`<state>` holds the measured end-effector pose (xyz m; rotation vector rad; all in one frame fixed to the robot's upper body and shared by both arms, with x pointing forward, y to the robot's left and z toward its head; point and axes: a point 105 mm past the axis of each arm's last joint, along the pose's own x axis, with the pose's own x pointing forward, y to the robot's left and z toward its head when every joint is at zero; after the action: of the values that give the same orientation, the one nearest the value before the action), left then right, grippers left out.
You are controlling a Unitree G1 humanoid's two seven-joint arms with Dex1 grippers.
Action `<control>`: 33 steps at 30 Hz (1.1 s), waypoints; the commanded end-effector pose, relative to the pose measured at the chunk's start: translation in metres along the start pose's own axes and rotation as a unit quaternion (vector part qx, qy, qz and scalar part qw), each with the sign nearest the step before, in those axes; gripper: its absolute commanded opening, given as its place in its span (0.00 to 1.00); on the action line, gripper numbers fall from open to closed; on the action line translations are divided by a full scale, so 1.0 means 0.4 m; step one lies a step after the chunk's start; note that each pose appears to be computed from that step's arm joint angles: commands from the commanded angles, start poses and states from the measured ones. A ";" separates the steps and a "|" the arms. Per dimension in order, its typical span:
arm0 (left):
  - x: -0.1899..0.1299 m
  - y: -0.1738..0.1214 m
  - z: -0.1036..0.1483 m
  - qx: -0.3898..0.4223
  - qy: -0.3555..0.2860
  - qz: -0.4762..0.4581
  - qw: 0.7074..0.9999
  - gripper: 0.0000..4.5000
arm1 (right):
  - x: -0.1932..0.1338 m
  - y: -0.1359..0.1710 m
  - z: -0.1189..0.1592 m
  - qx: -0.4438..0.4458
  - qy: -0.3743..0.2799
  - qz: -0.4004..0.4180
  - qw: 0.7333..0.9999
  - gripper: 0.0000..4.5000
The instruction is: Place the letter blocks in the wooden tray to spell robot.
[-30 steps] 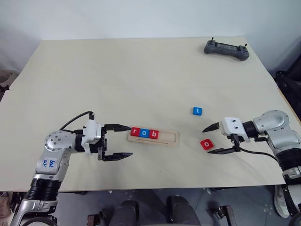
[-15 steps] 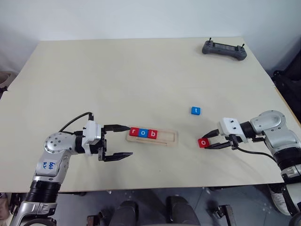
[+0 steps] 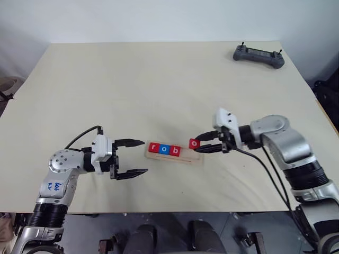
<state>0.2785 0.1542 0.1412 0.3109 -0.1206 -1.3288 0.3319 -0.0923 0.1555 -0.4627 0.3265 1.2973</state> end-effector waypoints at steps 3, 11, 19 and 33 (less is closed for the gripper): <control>-0.005 0.004 0.018 0.019 -0.005 0.010 1.000 1.00 | 0.028 -0.004 0.011 -0.007 0.017 -0.023 1.000 0.32; -0.010 0.001 0.015 0.019 -0.003 0.019 1.000 1.00 | 0.031 0.016 -0.001 -0.018 0.040 -0.011 0.999 0.32; -0.008 0.001 0.015 0.019 -0.006 0.021 1.000 1.00 | 0.032 0.026 -0.001 -0.022 0.050 -0.004 0.999 0.32; -0.005 0.001 0.018 0.019 -0.006 0.024 1.000 1.00 | 0.048 0.032 -0.008 -0.015 0.058 -0.004 0.998 0.32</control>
<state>0.2797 0.1554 0.1393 0.3033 -0.1217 -1.2859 0.3271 -0.0807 0.1348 -0.5493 0.4378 1.2590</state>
